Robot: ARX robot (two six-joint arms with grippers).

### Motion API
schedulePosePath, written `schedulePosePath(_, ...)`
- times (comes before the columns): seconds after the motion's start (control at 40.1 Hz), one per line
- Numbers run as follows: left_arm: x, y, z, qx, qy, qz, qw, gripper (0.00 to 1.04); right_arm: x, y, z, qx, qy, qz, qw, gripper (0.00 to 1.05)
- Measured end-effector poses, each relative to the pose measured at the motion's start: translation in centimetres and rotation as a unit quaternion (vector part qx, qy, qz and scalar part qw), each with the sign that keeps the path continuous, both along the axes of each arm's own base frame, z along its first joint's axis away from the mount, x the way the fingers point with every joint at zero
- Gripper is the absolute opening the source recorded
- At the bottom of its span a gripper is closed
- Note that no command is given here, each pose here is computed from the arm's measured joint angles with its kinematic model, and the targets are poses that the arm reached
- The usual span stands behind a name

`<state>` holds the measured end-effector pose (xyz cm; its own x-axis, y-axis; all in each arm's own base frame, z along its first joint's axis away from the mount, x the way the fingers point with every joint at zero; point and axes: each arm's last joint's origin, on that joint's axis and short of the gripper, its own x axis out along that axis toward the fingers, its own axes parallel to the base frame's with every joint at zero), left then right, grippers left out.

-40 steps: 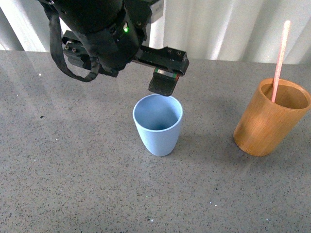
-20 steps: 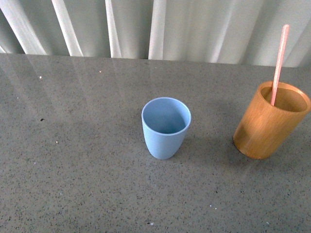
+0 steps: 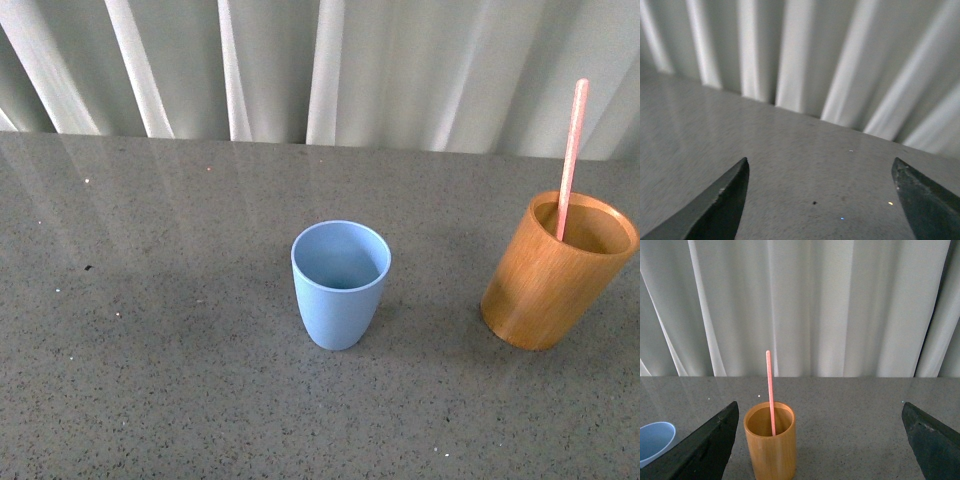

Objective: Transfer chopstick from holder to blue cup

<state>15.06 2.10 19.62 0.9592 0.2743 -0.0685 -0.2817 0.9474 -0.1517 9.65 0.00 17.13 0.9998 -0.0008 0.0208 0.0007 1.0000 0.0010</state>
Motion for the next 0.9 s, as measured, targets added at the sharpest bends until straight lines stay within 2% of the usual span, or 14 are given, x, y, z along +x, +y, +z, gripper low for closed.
schedulePosePath(0.075, -0.6, -0.6, -0.4, 0.045, -0.021, -0.121, 0.991, 0.70, 0.0, 0.0, 0.0, 0.000, 0.000, 0.000, 1.000, 0.95)
schedulePosePath(0.1, -0.8, -0.7, -0.5, 0.052, -0.024, -0.132, 0.990, 0.64, 0.0, 0.0, 0.0, 0.000, 0.000, 0.000, 1.000, 0.95)
schedulePosePath(0.224, -1.6, -1.7, -1.2, 0.070, -0.022, -0.129, 0.989, 0.36, 0.0, 0.0, 0.0, 0.000, 0.000, 0.000, 1.000, 0.95)
schedulePosePath(0.424, -2.2, -2.1, -1.7, 0.074, -0.023, -0.141, 0.987, 0.05, 0.0, 0.0, 0.0, 0.000, 0.000, 0.000, 1.000, 0.95)
schedulePosePath(0.898, -3.6, -2.1, -2.3, 0.079, -0.035, -0.140, 0.986, 0.04, 0.0, 0.0, 0.0, 0.000, 0.000, 0.000, 1.000, 0.95)
